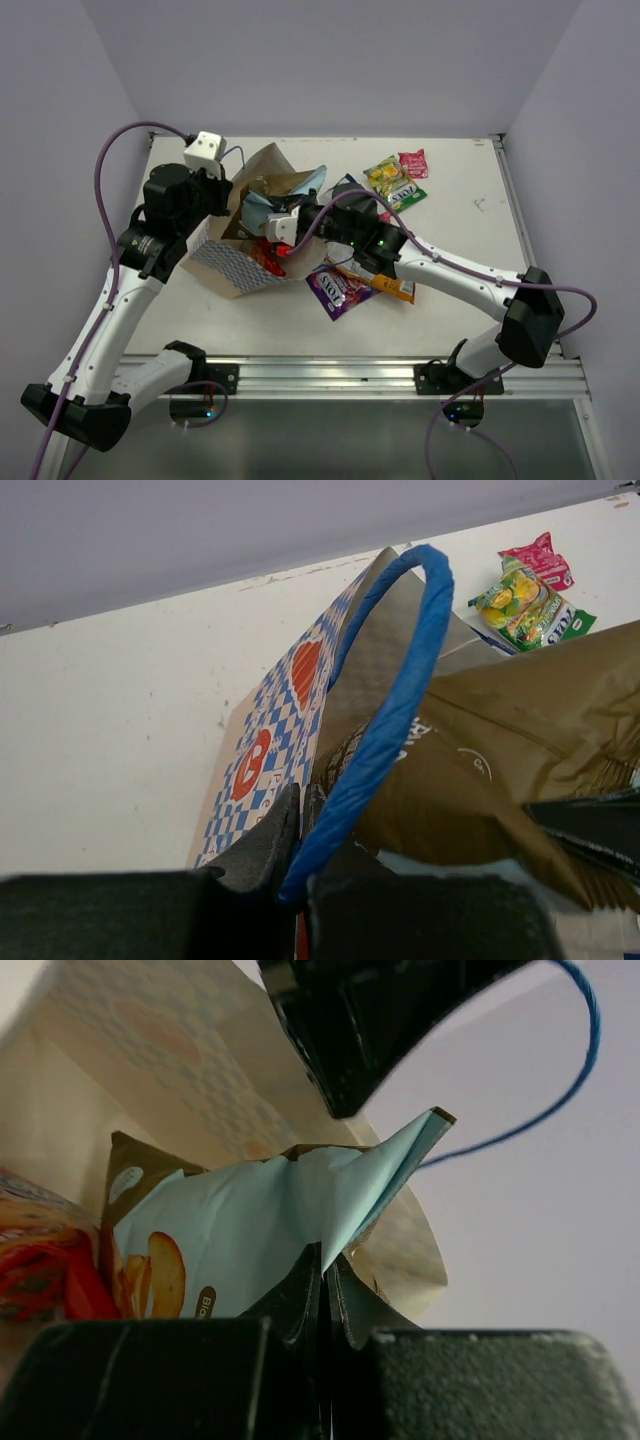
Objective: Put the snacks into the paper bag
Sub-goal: Place the snack in the paper bag.
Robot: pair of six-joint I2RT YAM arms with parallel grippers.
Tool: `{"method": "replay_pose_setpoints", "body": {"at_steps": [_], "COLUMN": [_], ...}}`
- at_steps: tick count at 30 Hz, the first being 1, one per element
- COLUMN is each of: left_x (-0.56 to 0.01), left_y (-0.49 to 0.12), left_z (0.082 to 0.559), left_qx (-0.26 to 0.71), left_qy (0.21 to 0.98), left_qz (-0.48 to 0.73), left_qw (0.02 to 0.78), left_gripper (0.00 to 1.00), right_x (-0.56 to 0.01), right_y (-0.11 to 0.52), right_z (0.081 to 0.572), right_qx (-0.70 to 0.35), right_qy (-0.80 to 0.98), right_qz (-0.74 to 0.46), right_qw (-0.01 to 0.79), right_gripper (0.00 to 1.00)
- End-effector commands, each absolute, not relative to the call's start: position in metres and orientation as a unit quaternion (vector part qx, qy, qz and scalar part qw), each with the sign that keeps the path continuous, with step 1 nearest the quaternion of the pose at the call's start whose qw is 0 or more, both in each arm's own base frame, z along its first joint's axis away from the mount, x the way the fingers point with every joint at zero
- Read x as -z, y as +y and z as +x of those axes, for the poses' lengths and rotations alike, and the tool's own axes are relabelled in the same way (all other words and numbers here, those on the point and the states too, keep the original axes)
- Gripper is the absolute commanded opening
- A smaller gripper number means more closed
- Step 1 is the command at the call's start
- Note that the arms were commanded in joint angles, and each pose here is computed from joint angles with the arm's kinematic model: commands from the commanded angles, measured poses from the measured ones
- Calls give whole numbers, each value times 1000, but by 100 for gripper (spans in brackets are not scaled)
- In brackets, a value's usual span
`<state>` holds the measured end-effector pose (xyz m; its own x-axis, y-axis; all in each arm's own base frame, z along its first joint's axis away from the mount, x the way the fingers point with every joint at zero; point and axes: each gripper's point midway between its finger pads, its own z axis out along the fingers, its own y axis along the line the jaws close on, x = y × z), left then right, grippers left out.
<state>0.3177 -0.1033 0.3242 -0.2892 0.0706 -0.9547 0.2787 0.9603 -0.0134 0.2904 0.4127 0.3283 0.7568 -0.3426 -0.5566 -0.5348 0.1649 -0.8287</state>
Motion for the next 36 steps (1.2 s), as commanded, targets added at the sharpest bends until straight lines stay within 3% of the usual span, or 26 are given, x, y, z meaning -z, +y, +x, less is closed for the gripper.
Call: {"method": "replay_pose_setpoints", "body": {"at_steps": [1,8,12,19,25,36], "left_x": [-341,-340,-341,-339,-339,-340], "left_y": [-109,-114,-116,-114,-118,-115], "left_z": [322,325,324,320,318,317], "left_qx": [106,114,120,121,129,126], "left_qy": [786,785,784,783,782,780], "left_qz": [103,105,106,106,113,109], "left_qw": [601,600,600,601,599,603], "left_gripper": [0,0,0,0,0,0], "right_x": [-365,-337,-300,-236,-230,-320], "right_y": [427,453,464,471,474,455], "right_z": [255,202,207,228,229,212], "right_qx": [-142,-272,-268,-239,-246,-269], "right_qy": [292,249,266,322,336,337], "right_qz": [-627,-683,-731,-767,-769,-725], "right_qw": [708,631,568,501,485,537], "right_gripper": [0,0,0,10,13,57]}}
